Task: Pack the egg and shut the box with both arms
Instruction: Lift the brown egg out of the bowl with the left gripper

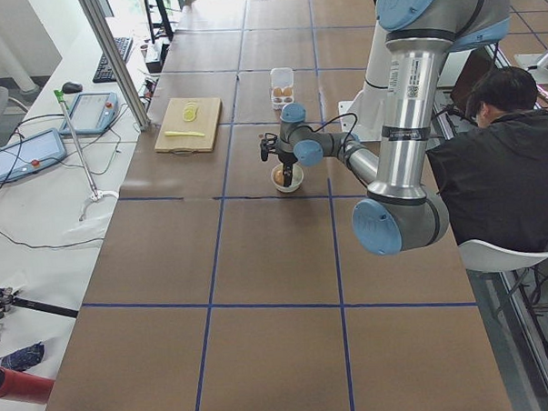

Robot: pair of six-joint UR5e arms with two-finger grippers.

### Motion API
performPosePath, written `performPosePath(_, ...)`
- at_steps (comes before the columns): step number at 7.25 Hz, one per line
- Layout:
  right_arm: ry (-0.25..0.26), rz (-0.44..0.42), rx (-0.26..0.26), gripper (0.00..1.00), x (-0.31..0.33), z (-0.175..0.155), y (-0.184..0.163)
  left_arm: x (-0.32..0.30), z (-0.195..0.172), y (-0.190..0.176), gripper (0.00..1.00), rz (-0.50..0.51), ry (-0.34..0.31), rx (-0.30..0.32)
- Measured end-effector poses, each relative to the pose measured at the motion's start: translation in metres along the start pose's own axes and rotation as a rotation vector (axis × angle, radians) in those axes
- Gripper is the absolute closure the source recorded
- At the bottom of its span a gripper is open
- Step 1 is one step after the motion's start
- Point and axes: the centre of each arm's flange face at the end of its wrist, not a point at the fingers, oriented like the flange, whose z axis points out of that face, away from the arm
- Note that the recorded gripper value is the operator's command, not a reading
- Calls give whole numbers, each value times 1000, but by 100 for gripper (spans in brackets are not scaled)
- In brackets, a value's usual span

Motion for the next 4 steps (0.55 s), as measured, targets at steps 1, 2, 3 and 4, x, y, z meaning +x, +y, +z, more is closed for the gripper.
performPosePath(1,-1,0,0,0,0,0,0,1,0,-3,22,-2,0,3)
performPosePath(2,-1,0,0,0,0,0,0,0,-1,-5,27,-4,0,7)
performPosePath(3,-1,0,0,0,0,0,0,-1,-1,-7,36,-7,-1,10)
performPosePath(4,-1,0,0,0,0,0,0,-1,-2,-8,47,-8,0,12)
